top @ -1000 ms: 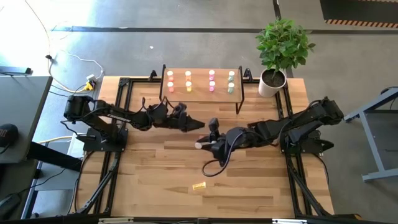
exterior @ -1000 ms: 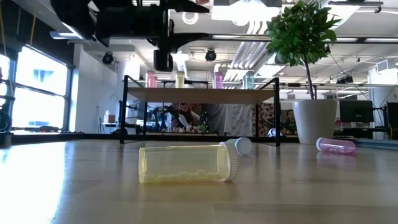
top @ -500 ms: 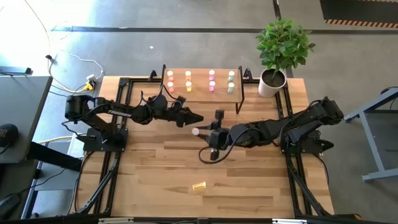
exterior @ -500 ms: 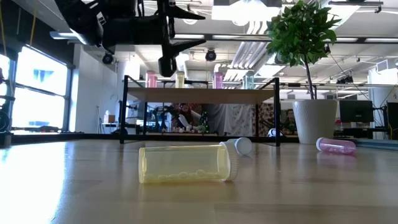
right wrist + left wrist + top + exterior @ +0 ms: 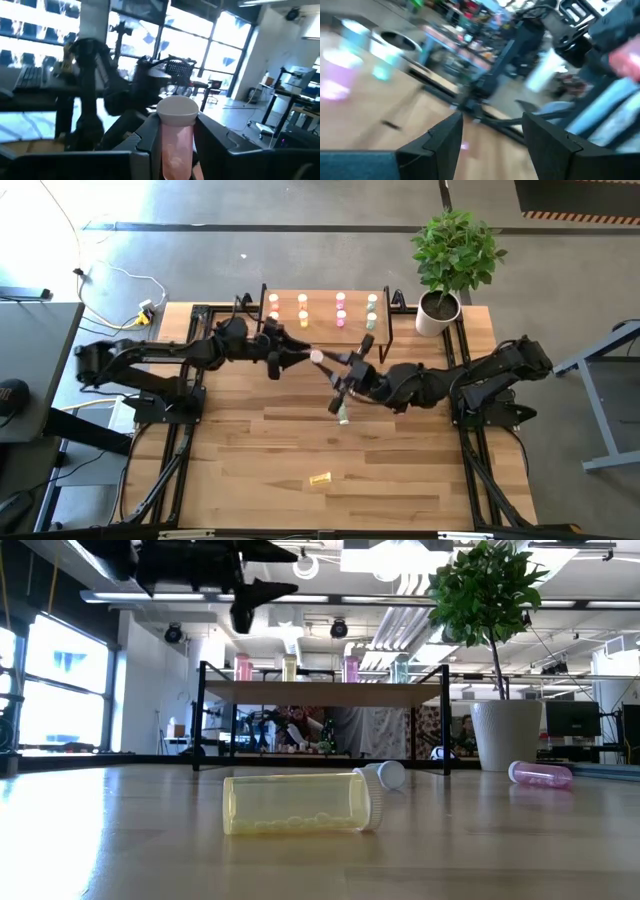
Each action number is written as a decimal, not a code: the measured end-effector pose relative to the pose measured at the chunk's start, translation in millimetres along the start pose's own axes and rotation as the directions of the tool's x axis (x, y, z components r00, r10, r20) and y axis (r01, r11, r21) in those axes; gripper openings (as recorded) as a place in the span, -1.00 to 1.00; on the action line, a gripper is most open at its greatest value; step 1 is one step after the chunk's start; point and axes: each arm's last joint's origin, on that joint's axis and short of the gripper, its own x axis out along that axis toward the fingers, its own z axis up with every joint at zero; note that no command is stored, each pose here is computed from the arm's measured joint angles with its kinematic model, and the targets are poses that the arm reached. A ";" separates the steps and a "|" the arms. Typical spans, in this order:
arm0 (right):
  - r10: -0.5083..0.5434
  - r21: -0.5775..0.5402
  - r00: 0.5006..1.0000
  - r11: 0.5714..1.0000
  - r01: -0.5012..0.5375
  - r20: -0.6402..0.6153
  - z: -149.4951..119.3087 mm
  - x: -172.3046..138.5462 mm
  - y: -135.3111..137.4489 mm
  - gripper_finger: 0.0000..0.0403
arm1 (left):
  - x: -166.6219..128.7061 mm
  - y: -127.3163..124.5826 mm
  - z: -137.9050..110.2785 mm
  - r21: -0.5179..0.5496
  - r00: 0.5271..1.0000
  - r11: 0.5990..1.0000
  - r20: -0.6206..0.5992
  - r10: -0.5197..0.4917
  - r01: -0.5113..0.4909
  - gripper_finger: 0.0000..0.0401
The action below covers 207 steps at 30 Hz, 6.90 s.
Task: Pick and place medicine bottles onto shelf by color
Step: Put the pink pill bottle on the shelf aligned with the other pink pill bottles, then put the violet pill bottle on the shelf aligned with the other violet pill bottles
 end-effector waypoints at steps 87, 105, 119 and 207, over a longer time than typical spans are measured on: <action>0.048 0.241 0.970 0.970 0.012 -0.240 -187.3 186.9 -53.0 -0.58 | -131.3 19.6 42.6 0.377 0.800 0.720 0.113 0.589 -0.583 -0.03; 0.102 0.229 0.960 0.973 -0.042 -0.260 -195.1 191.0 -68.8 -0.58 | -131.3 19.6 42.7 0.377 0.800 0.719 0.114 0.589 -0.584 -0.03; 0.095 0.220 0.957 0.975 -0.035 -0.273 -195.8 190.6 -69.3 -0.34 | -131.4 19.6 42.8 0.401 0.798 0.708 0.115 0.591 -0.582 -0.03; 0.136 0.304 0.582 0.931 0.200 -0.802 -90.0 47.2 -6.1 -0.23 | -111.6 -7.0 15.7 0.464 0.890 0.809 -0.087 0.448 -0.362 -0.03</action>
